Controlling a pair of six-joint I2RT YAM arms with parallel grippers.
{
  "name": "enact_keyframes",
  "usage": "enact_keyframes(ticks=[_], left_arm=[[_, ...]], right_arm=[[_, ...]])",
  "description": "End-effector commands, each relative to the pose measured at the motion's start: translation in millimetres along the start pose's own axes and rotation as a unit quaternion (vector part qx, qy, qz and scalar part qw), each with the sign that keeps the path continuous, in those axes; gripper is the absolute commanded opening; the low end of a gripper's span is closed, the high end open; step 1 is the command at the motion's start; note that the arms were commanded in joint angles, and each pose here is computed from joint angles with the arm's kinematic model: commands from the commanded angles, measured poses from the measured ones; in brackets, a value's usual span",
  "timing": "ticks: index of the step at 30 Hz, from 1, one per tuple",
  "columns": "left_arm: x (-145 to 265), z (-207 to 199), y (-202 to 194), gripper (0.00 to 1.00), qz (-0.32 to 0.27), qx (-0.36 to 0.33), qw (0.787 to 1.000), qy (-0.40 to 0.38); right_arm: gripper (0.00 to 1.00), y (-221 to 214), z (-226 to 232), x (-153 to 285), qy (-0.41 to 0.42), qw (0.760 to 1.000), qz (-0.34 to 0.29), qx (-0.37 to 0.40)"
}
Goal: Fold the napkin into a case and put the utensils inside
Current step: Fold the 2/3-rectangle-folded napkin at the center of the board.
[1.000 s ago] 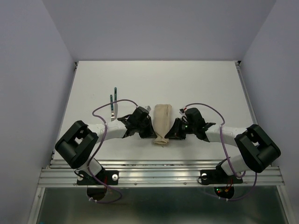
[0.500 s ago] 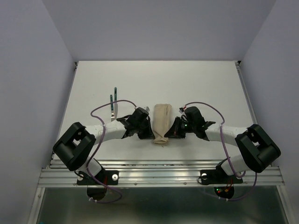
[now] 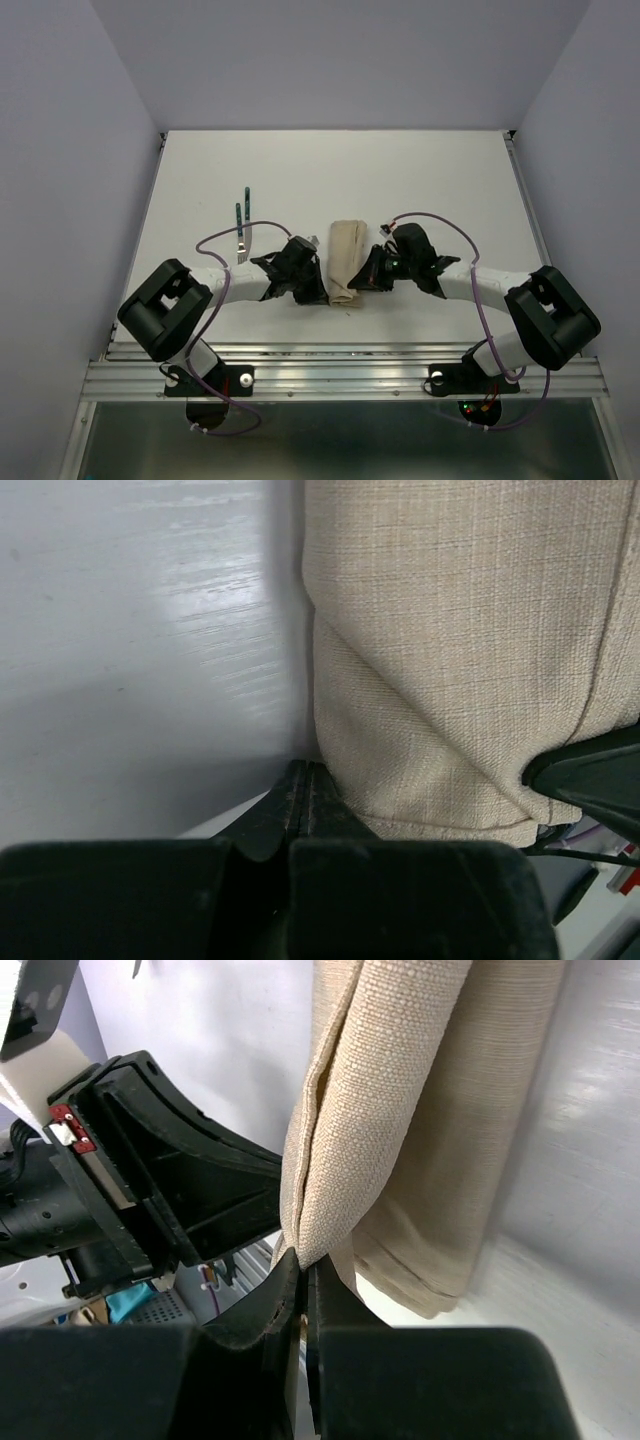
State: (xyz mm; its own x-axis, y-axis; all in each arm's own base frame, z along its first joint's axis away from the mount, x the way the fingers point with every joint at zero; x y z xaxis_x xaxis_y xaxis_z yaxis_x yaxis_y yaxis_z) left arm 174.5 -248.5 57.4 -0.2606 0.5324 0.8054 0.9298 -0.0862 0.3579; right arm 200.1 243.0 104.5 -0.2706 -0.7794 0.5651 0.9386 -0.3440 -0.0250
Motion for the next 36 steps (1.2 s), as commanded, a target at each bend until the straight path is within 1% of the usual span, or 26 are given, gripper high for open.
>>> enact_keyframes(ticks=[1, 6, 13, 17, 19, 27, 28, 31, 33, 36], left_arm=[[-6.8, -6.9, 0.3, 0.00, 0.005, -0.017, 1.000, -0.010], [-7.1, -13.8, 3.8, 0.00, 0.002, -0.020, 1.000, -0.017], [-3.3, -8.6, -1.3, 0.00, 0.001, -0.020, 1.000, -0.009], [-2.3, -5.2, -5.9, 0.00, 0.005, -0.022, 1.000, -0.005], [-1.6, -4.2, -6.7, 0.00, 0.005, -0.022, 1.000, -0.003], [11.4, -7.4, 1.5, 0.00, -0.006, -0.031, 0.999, 0.011], [14.6, -10.6, 7.6, 0.00, -0.014, -0.034, 0.999, 0.010], [26.8, -18.5, 17.9, 0.00, -0.030, -0.041, 0.999, 0.007], [35.6, -29.0, 31.4, 0.00, -0.050, -0.047, 0.998, -0.002], [43.8, -42.3, 47.9, 0.00, -0.070, -0.056, 0.996, -0.010]], right_arm=[[0.01, 0.6, 22.9, -1.4, 0.026, 0.999, 0.000, 0.019], [0.01, -1.0, 19.4, -4.5, 0.015, 1.000, 0.002, 0.015], [0.01, 4.6, -4.6, -3.8, -0.048, 0.998, -0.033, 0.022], [0.01, 9.1, -7.4, -4.3, -0.065, 0.996, -0.044, 0.031], [0.01, 8.3, -13.7, -4.0, -0.086, 0.995, -0.040, 0.030], [0.01, 15.1, -24.5, -3.7, -0.123, 0.990, -0.061, 0.043], [0.01, 15.6, -26.5, -4.3, -0.128, 0.989, -0.061, 0.043], [0.08, 14.6, -32.6, -6.2, -0.136, 0.988, -0.056, 0.044], [0.13, 13.1, -35.5, -7.1, -0.139, 0.988, -0.051, 0.043], [0.34, 13.1, -32.5, -3.7, -0.134, 0.988, -0.055, 0.050]])
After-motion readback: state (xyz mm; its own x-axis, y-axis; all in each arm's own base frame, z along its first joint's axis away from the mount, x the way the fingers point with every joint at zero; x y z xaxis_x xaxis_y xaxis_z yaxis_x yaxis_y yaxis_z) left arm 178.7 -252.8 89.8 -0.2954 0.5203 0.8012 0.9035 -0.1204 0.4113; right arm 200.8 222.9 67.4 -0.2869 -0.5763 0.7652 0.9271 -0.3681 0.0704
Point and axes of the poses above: each gripper's point midway between its finger pads, its own x axis back along the fingers, its own z axis along the line the jaws close on, y = z × x, the point moved 5 cm from there along x, back along the fingers, and after that the axes turned 14 degrees about -x, right-handed, at the moved point
